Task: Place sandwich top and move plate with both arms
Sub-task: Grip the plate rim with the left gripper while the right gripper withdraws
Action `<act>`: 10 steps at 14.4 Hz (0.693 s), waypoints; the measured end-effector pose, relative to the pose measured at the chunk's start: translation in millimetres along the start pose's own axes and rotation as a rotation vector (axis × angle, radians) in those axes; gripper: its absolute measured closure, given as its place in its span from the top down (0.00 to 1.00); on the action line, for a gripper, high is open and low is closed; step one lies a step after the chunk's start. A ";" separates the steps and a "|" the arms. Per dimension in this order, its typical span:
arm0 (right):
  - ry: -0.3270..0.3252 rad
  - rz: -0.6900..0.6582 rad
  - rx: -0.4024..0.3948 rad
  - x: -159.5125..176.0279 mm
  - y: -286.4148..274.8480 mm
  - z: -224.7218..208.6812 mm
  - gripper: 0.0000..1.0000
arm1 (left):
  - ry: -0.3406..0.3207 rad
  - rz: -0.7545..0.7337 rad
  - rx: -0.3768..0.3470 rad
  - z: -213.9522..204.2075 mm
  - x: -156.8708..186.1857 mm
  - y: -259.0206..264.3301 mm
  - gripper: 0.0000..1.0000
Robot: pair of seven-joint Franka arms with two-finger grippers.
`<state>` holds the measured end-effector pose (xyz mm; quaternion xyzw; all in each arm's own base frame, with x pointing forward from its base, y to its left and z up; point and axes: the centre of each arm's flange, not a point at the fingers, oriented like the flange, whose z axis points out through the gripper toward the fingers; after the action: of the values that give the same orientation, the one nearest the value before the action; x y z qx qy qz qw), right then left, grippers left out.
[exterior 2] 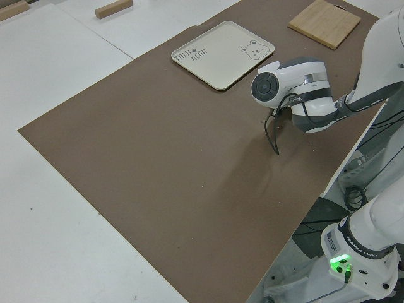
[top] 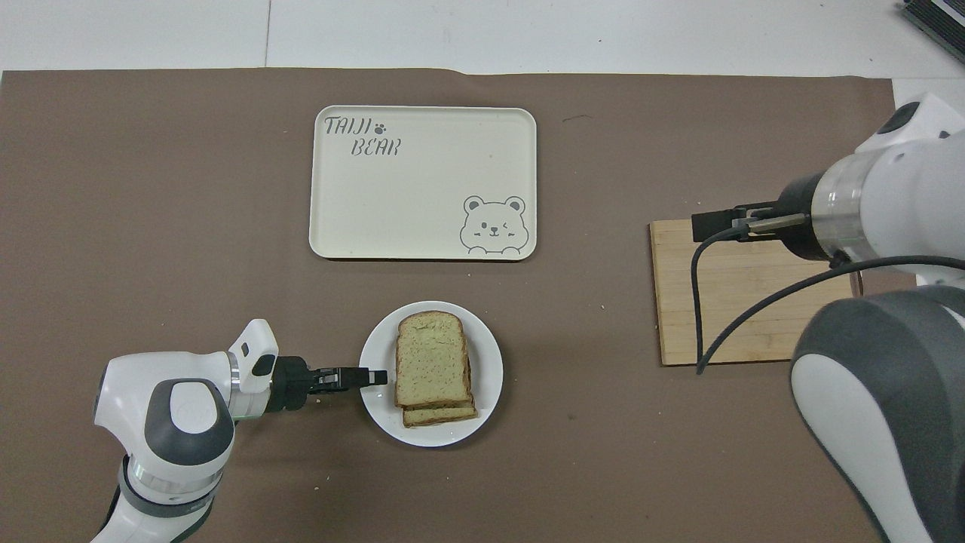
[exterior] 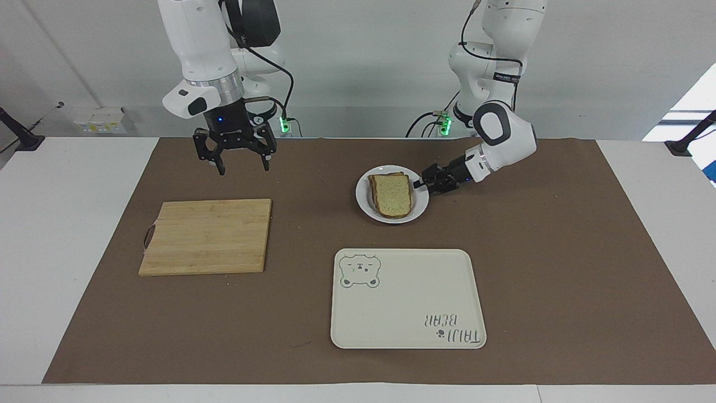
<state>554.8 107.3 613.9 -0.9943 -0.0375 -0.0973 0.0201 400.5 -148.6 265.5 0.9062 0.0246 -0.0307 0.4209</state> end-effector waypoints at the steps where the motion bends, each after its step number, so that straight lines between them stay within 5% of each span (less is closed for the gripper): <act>1: -0.005 0.007 -0.002 0.2 4.0 -8.0 1.00 | 0.000 0.000 0.000 0.2 0.0 -0.2 0.49; 3: -0.019 0.033 -0.008 0.1 18.9 -25.9 1.00 | -0.003 0.003 0.000 1.6 -0.9 0.5 0.48; 7: -0.026 0.107 -0.020 -7.3 60.6 -62.0 1.00 | -0.006 -0.023 -0.005 7.1 -2.9 -5.1 0.25; 8: -0.024 0.120 -0.021 -11.0 68.2 -69.3 1.00 | -0.009 -0.028 -0.005 8.8 -3.1 -7.2 0.10; 10: -0.035 0.146 -0.024 -18.1 82.2 -77.4 1.00 | -0.005 -0.024 -0.020 7.2 -2.7 -4.6 0.05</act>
<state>528.7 20.5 683.6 -0.9961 0.0358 -0.0788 0.0146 397.2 -151.2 257.6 0.9016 0.0350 -0.0376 0.4296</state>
